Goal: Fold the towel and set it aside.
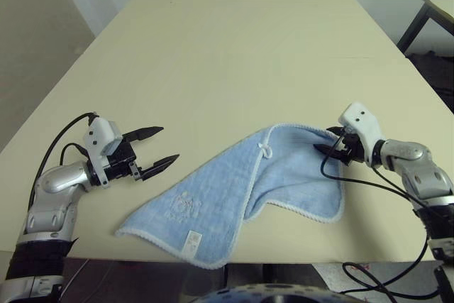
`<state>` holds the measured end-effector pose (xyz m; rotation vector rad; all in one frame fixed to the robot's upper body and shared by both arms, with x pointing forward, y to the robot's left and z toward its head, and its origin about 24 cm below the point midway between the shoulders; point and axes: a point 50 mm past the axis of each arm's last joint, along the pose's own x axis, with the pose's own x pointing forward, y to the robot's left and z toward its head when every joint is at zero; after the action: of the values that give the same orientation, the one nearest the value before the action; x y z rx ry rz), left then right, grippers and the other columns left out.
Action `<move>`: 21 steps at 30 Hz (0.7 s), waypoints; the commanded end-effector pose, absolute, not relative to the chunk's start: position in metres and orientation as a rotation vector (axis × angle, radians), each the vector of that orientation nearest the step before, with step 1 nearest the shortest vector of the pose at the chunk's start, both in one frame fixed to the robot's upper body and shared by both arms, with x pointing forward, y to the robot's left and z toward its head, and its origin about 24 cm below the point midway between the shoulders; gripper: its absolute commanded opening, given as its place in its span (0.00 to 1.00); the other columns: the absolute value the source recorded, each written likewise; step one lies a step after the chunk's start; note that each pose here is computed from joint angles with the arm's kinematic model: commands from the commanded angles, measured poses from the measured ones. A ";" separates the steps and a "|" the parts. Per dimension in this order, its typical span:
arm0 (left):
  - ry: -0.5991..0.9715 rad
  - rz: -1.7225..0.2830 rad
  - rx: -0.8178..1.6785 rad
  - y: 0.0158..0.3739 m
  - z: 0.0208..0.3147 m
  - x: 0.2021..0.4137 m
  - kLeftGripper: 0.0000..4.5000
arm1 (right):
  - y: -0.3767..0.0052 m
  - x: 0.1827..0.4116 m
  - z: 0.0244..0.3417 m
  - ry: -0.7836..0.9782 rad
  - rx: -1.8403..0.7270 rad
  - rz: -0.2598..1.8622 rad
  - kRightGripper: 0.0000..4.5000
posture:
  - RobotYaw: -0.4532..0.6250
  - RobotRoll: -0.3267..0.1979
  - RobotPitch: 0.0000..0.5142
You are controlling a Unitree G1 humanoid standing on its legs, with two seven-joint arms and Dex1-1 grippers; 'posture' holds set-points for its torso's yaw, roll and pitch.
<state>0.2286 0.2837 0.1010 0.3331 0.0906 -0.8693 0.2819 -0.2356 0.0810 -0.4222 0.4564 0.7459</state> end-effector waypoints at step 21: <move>0.101 -0.915 0.370 0.289 0.099 0.236 1.00 | -0.249 0.336 0.319 -0.114 -0.459 0.401 0.00 | 0.46 0.62 0.05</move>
<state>0.2348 0.2895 0.0990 0.3523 0.0917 -0.9007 0.3341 -0.2483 0.3196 -0.4698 -0.1540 0.3908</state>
